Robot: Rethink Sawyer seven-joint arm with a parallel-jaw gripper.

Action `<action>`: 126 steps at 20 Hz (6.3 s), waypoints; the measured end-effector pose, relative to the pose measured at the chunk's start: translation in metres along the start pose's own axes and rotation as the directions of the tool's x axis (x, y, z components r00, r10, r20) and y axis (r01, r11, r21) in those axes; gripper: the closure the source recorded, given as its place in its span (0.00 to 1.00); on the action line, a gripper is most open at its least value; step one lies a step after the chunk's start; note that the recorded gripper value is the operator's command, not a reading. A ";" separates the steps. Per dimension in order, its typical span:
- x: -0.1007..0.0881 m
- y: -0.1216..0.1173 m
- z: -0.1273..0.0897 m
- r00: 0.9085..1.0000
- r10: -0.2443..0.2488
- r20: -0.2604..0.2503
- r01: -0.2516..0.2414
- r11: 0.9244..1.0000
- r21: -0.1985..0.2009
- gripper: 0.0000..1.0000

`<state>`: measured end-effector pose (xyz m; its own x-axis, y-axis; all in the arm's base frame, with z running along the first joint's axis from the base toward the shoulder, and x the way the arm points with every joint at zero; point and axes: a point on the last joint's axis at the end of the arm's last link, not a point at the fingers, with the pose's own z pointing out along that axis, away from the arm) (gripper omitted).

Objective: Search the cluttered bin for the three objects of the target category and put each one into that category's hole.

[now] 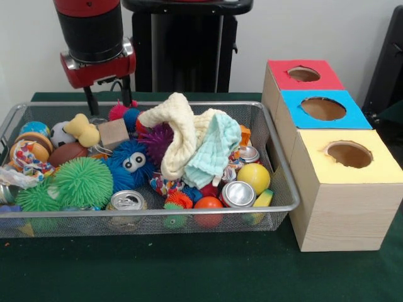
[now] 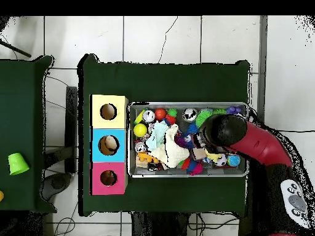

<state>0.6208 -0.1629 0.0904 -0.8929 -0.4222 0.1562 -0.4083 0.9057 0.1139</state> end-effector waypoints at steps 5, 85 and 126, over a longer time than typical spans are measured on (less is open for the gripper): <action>0.003 0.006 0.015 1.000 -0.020 0.016 0.020 1.000 0.002 0.00; 0.089 -0.054 0.099 0.985 -0.089 0.145 0.101 0.991 -0.082 0.00; 0.016 0.000 0.037 0.952 -0.279 0.124 0.283 0.959 -0.008 1.00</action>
<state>0.5989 -0.1680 0.0562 -0.7596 -0.6503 -0.0051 -0.6424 0.7492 0.1614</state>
